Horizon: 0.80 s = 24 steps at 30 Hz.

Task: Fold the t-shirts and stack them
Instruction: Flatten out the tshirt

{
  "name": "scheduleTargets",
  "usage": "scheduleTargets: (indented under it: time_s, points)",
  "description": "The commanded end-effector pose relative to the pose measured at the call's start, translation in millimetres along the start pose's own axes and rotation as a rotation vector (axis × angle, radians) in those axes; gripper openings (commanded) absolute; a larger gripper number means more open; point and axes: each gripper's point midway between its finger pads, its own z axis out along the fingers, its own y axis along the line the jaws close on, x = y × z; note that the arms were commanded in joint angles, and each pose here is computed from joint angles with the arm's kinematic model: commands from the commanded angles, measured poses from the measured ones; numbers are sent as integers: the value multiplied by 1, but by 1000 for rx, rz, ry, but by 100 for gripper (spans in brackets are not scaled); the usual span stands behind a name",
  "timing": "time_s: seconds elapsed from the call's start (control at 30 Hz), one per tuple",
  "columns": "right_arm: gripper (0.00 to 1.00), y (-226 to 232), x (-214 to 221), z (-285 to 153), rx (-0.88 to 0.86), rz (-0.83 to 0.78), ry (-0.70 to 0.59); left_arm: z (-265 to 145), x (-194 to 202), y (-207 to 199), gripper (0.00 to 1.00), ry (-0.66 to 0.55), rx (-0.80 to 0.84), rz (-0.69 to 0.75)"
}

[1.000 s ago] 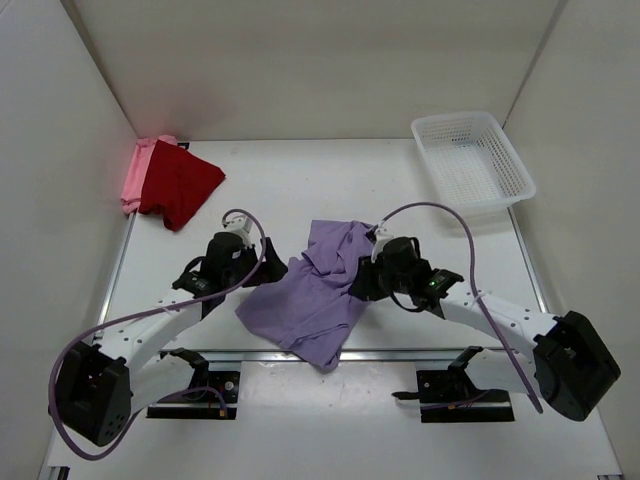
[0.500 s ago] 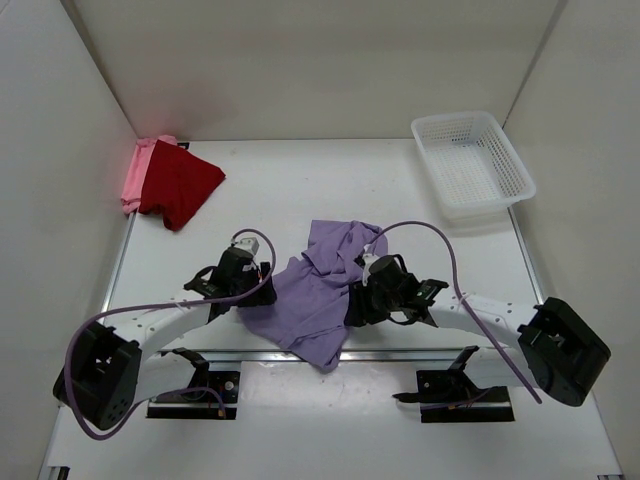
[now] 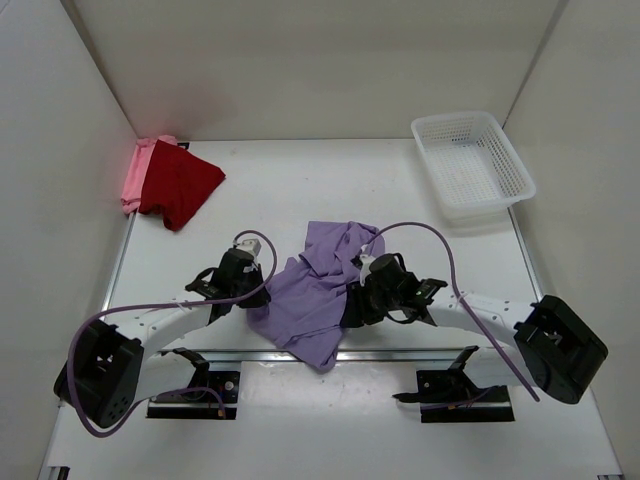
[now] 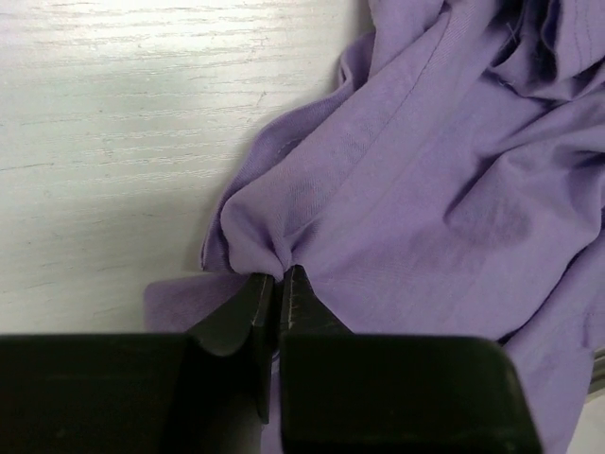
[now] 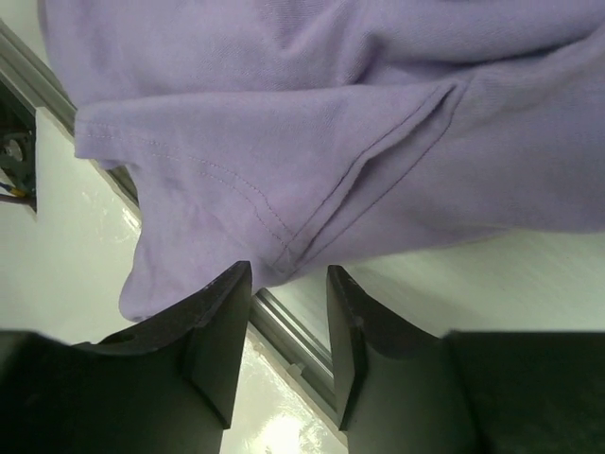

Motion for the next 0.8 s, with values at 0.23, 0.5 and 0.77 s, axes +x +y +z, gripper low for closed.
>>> scheduleTargets:
  time_s: [0.23, 0.5, 0.77]
  points:
    - [34, 14, -11, 9, -75, -32, 16, -2, -7, -14, 0, -23, 65, -22]
    - [31, 18, -23, 8, -53, -54, -6, -2, -7, -17, 0, -22, 75, -23]
    - [34, 11, -25, 9, -14, -37, -6, -3, -6, -23, 0, -23, 95, -14]
